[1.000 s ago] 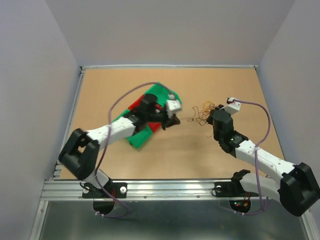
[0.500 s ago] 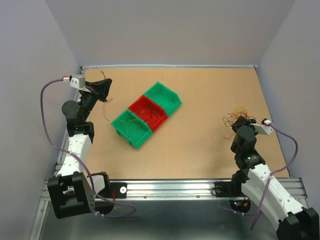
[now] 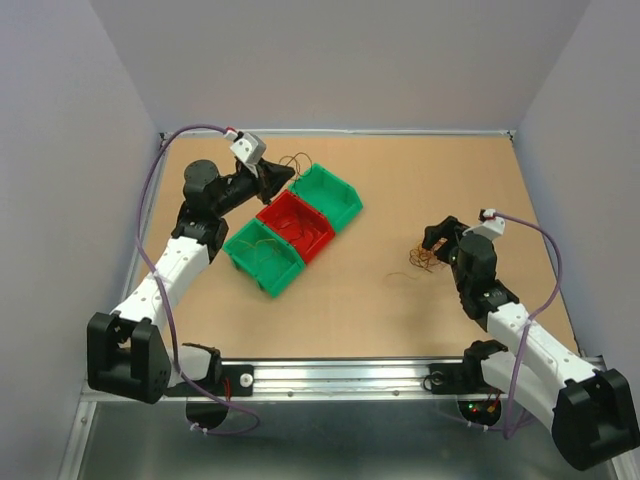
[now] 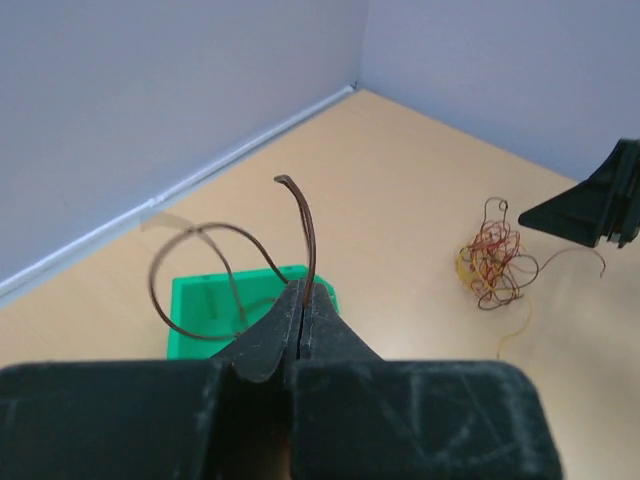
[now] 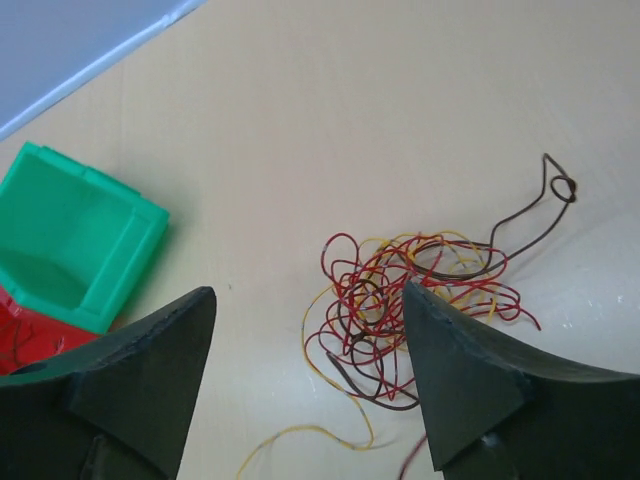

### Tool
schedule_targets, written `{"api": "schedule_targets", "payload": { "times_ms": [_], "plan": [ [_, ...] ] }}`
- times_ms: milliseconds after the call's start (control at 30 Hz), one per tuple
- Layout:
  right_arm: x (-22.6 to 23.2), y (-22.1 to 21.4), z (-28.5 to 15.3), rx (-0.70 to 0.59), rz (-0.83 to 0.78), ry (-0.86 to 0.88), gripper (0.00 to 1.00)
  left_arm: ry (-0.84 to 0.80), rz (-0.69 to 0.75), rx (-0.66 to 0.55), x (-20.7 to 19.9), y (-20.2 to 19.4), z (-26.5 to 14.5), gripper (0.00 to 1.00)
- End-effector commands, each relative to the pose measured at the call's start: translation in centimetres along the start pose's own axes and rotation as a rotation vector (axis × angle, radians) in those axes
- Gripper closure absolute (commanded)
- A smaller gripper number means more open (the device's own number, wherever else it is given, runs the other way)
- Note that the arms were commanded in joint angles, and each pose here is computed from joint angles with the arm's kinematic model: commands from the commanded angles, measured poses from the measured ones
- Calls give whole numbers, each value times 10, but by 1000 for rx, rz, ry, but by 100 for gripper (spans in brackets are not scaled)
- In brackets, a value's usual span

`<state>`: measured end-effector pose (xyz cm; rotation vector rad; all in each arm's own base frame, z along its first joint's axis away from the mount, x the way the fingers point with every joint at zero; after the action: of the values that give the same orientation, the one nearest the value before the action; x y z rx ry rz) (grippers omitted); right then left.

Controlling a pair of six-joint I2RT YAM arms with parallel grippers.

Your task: Untangle the cables

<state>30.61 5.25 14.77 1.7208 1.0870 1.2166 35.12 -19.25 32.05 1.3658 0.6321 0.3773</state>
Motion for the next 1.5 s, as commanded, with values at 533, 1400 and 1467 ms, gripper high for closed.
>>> {"api": "schedule_targets", "payload": {
  "times_ms": [533, 1400, 1467],
  "plan": [
    [38, 36, -12, -105, -27, 210, 11, 56, 113, 214, 22, -49, 8, 100],
    [42, 37, -13, -102, -21, 227, 11, -19, 276, 23, -27, -10, -33, 100],
    [41, 37, -13, -106, -23, 222, 11, 11, 262, 23, -22, -9, -33, 100]
  ]
}}
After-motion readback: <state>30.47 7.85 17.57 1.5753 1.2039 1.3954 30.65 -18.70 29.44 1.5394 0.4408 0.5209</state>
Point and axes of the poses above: each gripper's point midway between its finger pads, its own z axis out along the fingers, its own x axis along the line the jaws close on, y = z × x, the point moved 1 cm from there along -z, back along the fingers, and after that the axes turned 8 degrees about -z, right-handed, at the moved point
